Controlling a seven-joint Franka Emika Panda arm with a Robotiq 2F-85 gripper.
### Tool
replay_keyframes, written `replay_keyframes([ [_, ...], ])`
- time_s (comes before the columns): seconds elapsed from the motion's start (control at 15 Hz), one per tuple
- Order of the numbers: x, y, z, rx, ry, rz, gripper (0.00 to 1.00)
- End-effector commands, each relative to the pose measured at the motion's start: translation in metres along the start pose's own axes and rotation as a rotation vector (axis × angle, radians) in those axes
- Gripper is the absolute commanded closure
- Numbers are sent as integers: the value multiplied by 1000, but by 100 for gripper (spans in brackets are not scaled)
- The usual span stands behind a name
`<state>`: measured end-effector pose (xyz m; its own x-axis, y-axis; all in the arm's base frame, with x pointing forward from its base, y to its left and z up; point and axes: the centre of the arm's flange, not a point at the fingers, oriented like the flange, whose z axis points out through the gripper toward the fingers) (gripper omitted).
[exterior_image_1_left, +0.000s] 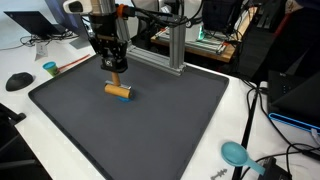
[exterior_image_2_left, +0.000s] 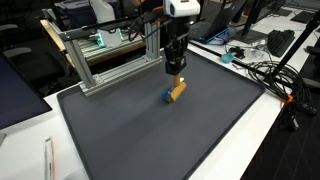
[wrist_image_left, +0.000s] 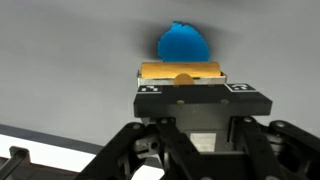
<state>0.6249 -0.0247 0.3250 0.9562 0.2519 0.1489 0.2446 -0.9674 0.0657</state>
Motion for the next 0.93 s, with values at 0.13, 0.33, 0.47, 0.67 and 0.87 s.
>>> replay_keyframes([
  [0.13, 2, -9, 24, 30, -46, -59, 78],
  [0.33, 6, -11, 36, 49, -89, -77, 78],
  [0.47, 8, -10, 44, 54, -104, -82, 78],
  [0.67, 12, -10, 47, 63, -98, -97, 78],
  [0.87, 15, -10, 49, 62, -85, -100, 78],
])
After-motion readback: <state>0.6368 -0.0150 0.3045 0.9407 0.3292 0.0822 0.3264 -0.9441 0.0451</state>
